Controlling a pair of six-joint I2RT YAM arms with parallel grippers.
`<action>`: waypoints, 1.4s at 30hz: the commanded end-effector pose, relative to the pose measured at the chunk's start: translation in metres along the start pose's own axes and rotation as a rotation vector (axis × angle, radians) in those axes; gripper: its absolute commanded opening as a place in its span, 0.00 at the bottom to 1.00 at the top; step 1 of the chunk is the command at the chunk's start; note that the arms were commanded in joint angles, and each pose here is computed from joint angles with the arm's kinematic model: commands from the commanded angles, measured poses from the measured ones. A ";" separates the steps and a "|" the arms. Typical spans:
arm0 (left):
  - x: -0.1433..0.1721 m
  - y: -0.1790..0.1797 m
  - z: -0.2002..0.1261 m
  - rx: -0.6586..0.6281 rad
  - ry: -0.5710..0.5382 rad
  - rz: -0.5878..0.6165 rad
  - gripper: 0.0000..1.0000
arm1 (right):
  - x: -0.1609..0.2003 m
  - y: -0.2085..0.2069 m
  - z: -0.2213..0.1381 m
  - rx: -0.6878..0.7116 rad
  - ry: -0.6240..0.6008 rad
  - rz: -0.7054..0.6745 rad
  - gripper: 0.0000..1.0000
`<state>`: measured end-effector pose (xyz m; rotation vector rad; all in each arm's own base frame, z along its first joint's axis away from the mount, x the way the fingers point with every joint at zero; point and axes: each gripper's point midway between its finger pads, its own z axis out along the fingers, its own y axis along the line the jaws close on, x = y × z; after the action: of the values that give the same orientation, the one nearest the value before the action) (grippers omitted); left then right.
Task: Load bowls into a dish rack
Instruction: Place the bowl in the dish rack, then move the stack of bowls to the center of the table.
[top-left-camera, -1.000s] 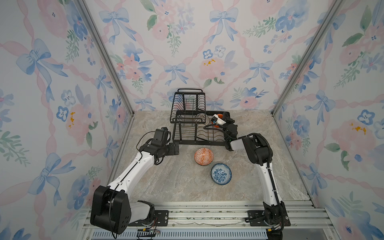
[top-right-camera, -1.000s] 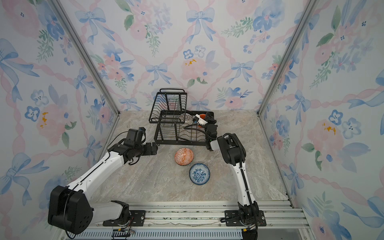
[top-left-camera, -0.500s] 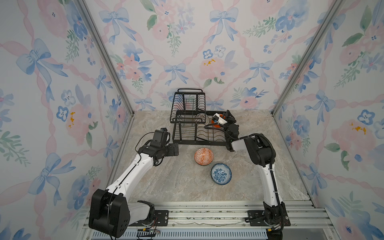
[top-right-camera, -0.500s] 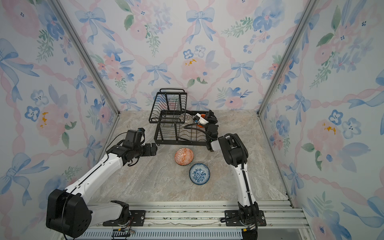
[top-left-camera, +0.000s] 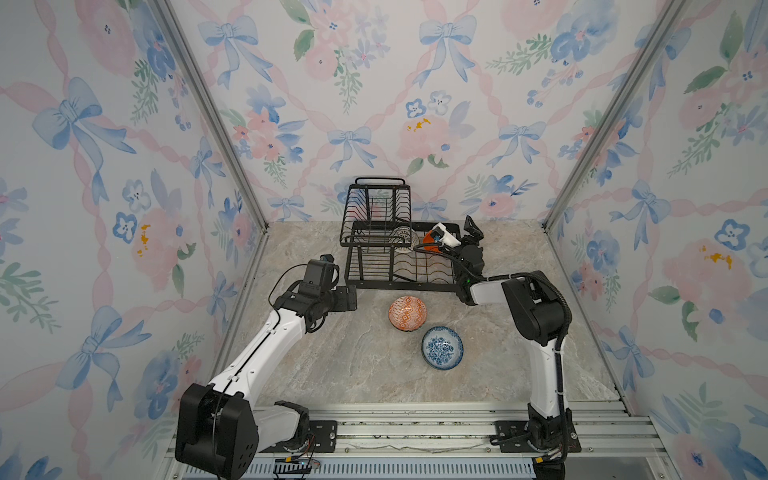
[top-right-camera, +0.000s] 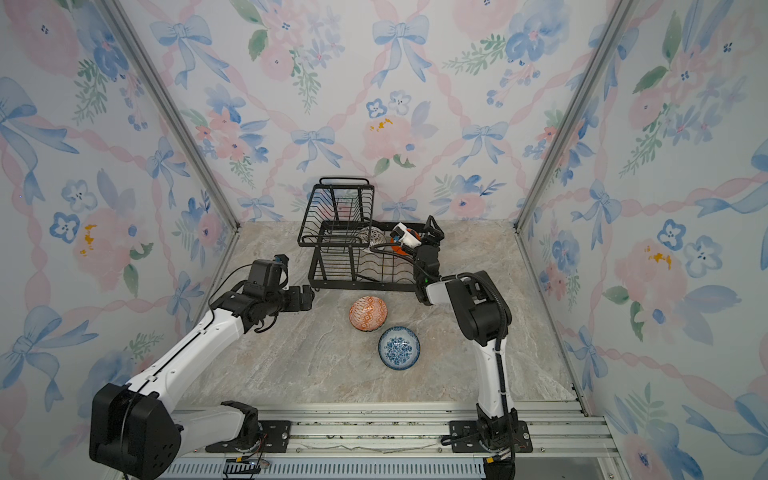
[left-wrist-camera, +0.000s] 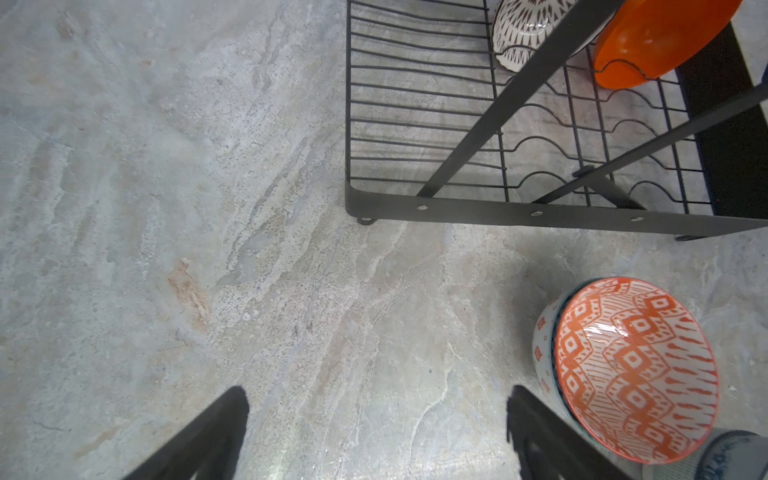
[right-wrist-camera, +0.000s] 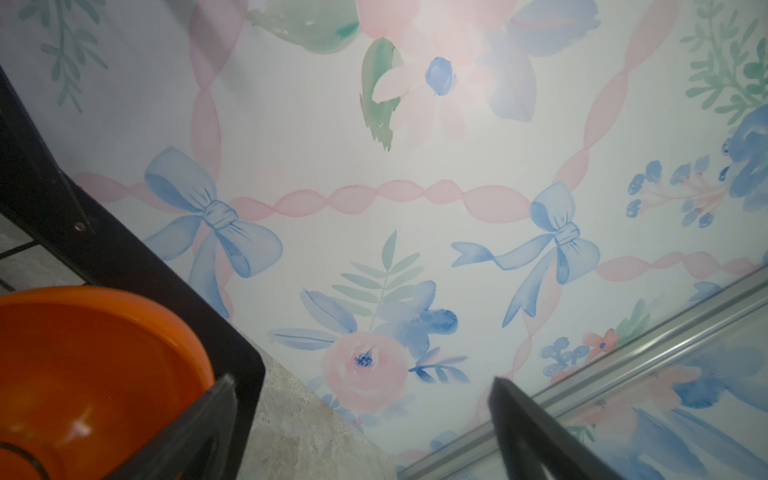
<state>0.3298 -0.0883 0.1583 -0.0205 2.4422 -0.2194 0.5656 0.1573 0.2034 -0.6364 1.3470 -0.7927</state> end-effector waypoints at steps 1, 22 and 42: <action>0.001 0.001 -0.002 0.010 -0.012 0.015 0.98 | -0.005 -0.012 -0.010 -0.028 0.095 0.100 0.97; 0.019 -0.062 0.011 0.132 0.033 0.099 0.98 | 0.002 -0.045 -0.161 -0.586 0.694 0.724 0.97; 0.050 -0.123 0.056 0.238 0.161 0.142 0.65 | 0.023 0.001 -0.223 -0.809 0.920 0.807 0.97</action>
<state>0.3139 -0.2097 0.0938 0.2773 2.5802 -0.4220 0.3524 0.1454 0.1738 -0.2402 2.5267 0.2035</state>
